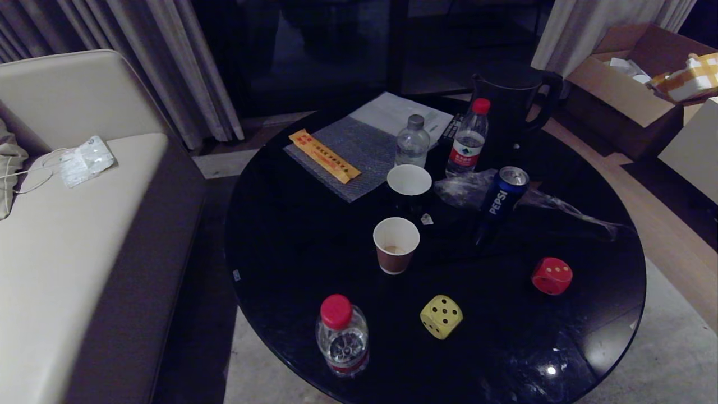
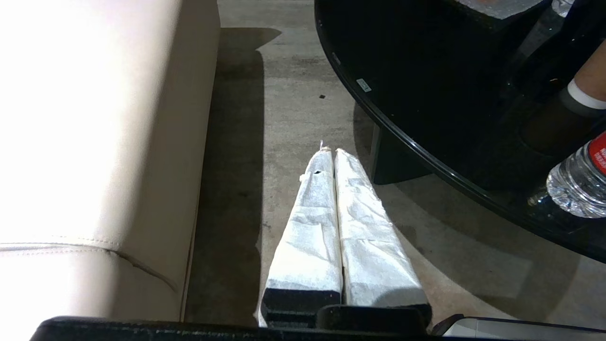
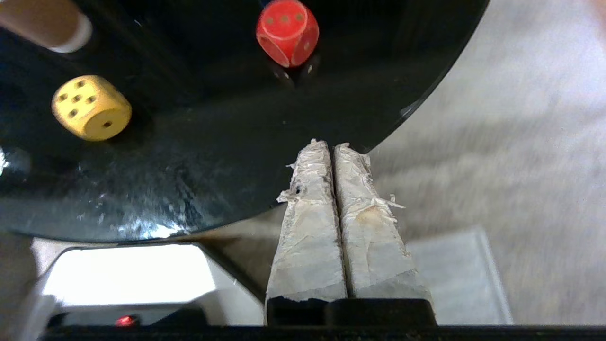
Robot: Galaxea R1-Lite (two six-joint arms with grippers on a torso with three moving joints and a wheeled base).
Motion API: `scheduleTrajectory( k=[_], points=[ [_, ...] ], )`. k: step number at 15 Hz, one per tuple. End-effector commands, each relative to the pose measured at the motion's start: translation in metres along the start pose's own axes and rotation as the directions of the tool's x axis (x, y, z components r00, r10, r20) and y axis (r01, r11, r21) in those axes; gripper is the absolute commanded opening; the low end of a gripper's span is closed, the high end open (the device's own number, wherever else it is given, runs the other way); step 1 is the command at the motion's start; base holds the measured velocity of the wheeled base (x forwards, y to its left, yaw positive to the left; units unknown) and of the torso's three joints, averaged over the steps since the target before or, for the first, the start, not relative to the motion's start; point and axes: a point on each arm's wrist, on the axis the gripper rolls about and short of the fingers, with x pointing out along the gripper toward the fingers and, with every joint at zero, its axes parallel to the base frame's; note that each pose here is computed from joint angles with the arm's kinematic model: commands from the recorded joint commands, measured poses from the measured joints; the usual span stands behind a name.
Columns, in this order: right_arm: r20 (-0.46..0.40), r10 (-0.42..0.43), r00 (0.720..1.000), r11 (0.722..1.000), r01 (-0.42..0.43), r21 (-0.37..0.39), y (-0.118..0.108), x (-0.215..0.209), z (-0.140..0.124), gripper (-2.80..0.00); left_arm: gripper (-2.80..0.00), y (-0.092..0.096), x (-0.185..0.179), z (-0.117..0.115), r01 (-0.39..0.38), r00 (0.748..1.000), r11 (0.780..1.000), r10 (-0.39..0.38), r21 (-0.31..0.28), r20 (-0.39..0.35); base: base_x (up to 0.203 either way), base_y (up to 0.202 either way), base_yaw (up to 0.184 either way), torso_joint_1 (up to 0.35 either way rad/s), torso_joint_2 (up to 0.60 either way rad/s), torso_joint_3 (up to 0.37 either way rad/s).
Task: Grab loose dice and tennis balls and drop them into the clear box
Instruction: Pick up toys out of the box
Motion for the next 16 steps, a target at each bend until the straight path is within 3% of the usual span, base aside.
scheduleTrajectory(
  k=[1,7,8,16],
  points=[
    [-0.224,0.011,0.975,1.0,-0.007,0.015,0.003,0.055,0.02,-2.8,-2.8,0.0,0.0,0.0,-0.001,1.0,1.0,0.001,-0.001,-0.003,0.0,0.0,0.0,0.0,0.0,0.0],
    [-0.387,0.074,0.919,0.997,-0.058,0.051,0.014,0.138,0.049,-2.8,-2.8,0.0,0.0,0.0,-0.001,1.0,1.0,0.001,-0.001,-0.002,0.0,0.0,0.0,0.0,0.0,0.0],
    [-0.406,0.079,0.91,0.997,-0.064,0.05,0.016,0.147,0.049,0.0,-2.8,0.0,0.0,0.0,-0.001,1.0,1.0,0.001,-0.001,-0.003,0.0,0.0,0.0,0.0,0.0,0.0],
    [-0.463,0.081,0.883,0.997,-0.066,0.048,0.024,0.201,0.057,0.0,-2.8,0.0,0.0,0.0,-0.001,1.0,1.0,0.001,-0.001,-0.002,0.0,0.0,0.0,0.0,0.0,0.0]
  ],
)
